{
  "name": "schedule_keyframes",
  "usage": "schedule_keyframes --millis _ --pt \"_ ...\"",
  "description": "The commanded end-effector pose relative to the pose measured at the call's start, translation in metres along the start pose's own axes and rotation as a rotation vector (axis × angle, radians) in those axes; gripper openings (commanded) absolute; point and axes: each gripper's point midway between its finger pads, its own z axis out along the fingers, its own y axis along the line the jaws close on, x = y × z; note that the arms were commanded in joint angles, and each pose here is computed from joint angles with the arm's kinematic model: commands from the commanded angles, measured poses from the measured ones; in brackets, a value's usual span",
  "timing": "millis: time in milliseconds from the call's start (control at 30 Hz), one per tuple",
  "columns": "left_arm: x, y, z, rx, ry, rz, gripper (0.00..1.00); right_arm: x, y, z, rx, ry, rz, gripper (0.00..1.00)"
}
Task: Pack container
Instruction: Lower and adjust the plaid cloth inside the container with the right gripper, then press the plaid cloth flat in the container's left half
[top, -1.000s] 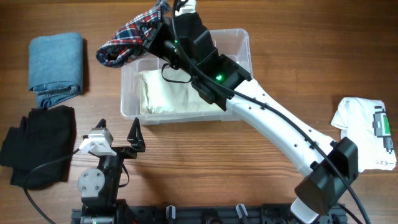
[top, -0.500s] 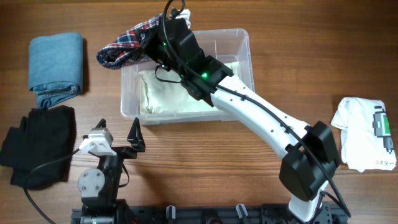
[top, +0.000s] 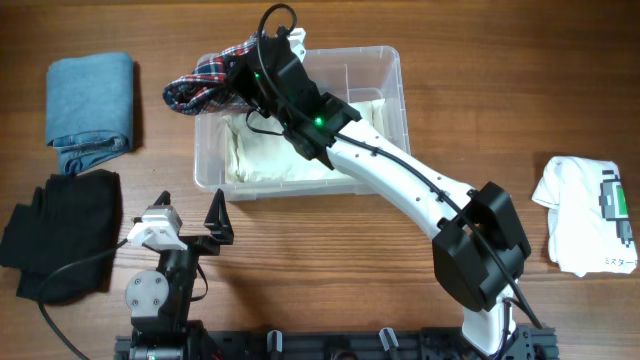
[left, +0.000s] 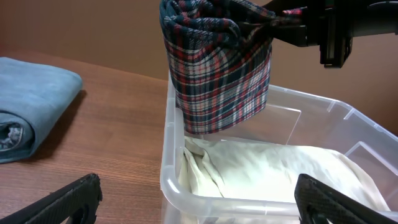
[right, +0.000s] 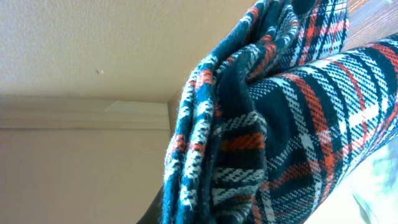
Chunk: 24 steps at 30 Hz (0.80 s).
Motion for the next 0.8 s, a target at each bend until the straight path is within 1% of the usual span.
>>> schedule_keyframes --millis 0,67,133,200,267,333,467,600,767 --pt "0.0 0.003 0.0 -0.013 -0.006 -0.01 1.0 -0.009 0.001 0.001 -0.002 -0.034 0.031 0.06" --pt "0.0 0.003 0.0 -0.013 -0.006 -0.01 1.0 -0.005 0.002 0.001 -0.007 -0.01 0.05 0.11" --pt "0.0 0.003 0.0 -0.013 -0.006 -0.01 1.0 0.002 0.003 0.001 -0.017 0.029 0.069 0.25" --pt "0.0 0.003 0.0 -0.013 -0.006 -0.01 1.0 0.008 0.005 0.0 -0.025 0.066 0.07 0.32" --pt "0.0 0.003 0.0 -0.013 -0.006 -0.01 1.0 0.012 0.008 -0.001 -0.034 0.09 0.07 0.4" --pt "0.0 0.003 0.0 -0.013 -0.006 -0.01 1.0 0.015 0.012 -0.004 -0.046 0.112 0.069 0.45" --pt "0.0 0.003 0.0 -0.013 -0.006 -0.01 1.0 0.014 0.033 -0.021 -0.091 0.128 0.037 0.5" --pt "0.0 0.003 0.0 -0.013 -0.006 -0.01 1.0 0.005 0.055 -0.049 -0.117 0.107 -0.037 0.51" --pt "0.0 0.003 0.0 -0.013 -0.006 -0.01 1.0 0.007 0.085 -0.098 -0.169 0.121 -0.254 0.5"
